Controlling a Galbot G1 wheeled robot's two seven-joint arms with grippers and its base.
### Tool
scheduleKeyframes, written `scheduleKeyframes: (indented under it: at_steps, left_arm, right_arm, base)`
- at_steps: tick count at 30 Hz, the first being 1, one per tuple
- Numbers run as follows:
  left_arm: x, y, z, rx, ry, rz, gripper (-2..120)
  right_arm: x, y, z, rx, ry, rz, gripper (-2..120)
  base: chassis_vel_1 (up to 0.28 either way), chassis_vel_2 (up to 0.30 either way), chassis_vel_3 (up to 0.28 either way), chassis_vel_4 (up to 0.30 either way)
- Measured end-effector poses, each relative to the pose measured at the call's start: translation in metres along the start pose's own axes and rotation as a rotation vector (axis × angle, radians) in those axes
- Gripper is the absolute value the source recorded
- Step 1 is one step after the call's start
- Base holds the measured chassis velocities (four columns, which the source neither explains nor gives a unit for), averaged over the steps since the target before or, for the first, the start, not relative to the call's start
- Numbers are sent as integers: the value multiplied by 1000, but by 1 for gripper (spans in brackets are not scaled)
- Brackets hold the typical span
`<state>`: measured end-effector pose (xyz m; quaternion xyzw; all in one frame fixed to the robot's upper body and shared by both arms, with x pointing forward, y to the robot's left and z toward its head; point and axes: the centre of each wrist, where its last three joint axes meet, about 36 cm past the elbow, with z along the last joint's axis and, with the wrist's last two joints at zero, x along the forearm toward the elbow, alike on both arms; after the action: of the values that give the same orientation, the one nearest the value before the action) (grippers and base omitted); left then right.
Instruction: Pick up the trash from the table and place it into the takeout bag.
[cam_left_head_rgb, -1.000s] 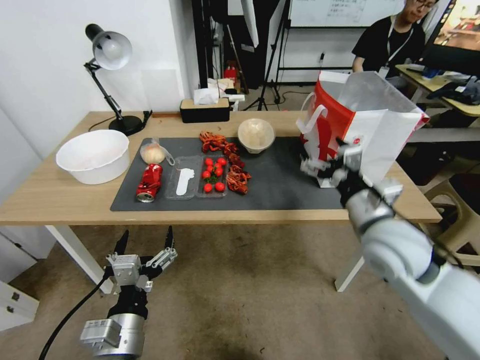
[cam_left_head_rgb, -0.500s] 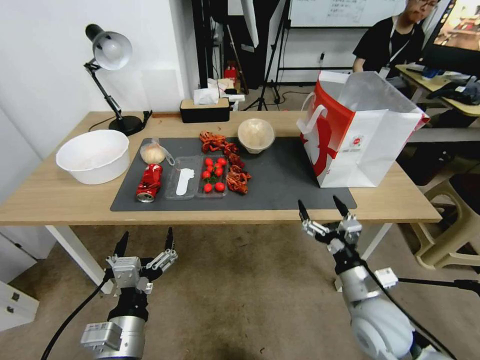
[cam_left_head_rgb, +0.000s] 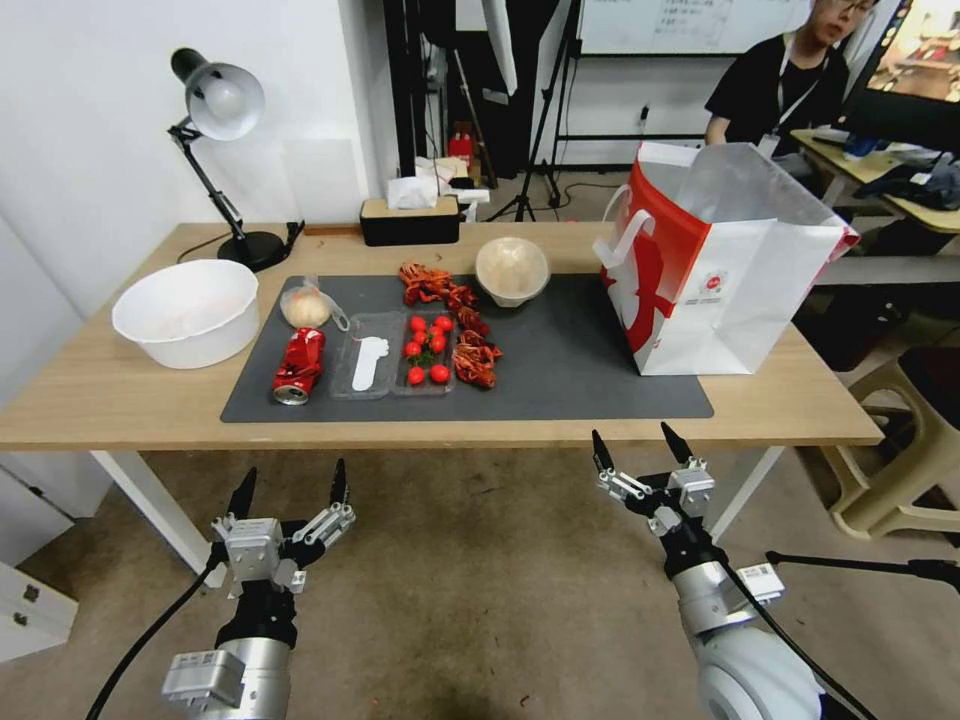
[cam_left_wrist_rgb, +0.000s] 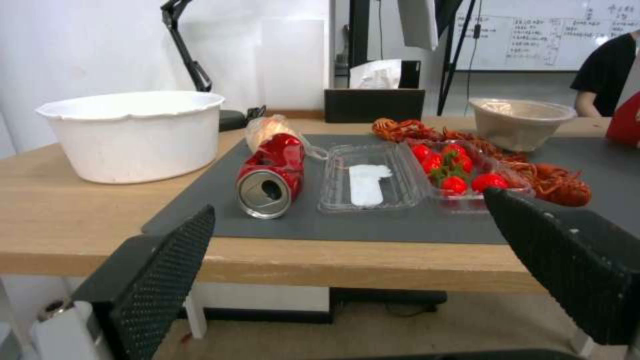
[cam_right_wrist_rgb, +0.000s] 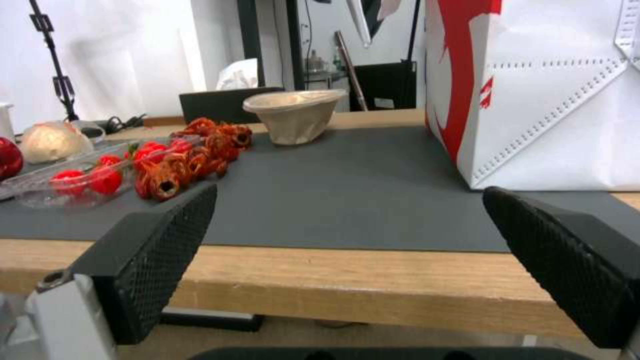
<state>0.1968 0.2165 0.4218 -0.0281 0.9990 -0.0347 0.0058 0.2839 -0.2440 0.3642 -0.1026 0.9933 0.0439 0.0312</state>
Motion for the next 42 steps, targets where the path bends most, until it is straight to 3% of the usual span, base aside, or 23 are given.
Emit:
scheduleKeyframes:
  at_steps: [8,13,16,26,36,42]
  left_arm:
    - [-2,0,-2,-2,-2,-1,100]
    - [-6,-1,-2,-2,2,20,100]
    - [-6,1,-2,-8,10,34,100]
    - [-5,6,-7,-15,1,26,100]
    - [-7,7,-5,-14,-2,23,100]
    - [-7,8,-4,-14,-2,21,100]
  right_arm:
    - [-31,8,-20,-84,24,0,100]
    - [-71,15,-47,-208,22,20,100]
    - [-109,22,-73,-338,45,16,100]
    - [-193,53,-109,-626,154,16,100]
    - [-282,61,-121,-836,273,138,100]
    - [-310,66,-116,-884,339,198,100]
  base:
    - [0,0,0,0]
    - [0,0,0,0]
    - [0,0,0,0]
    - [0,0,0,0]
    - [0,0,0,0]
    - [0,0,0,0]
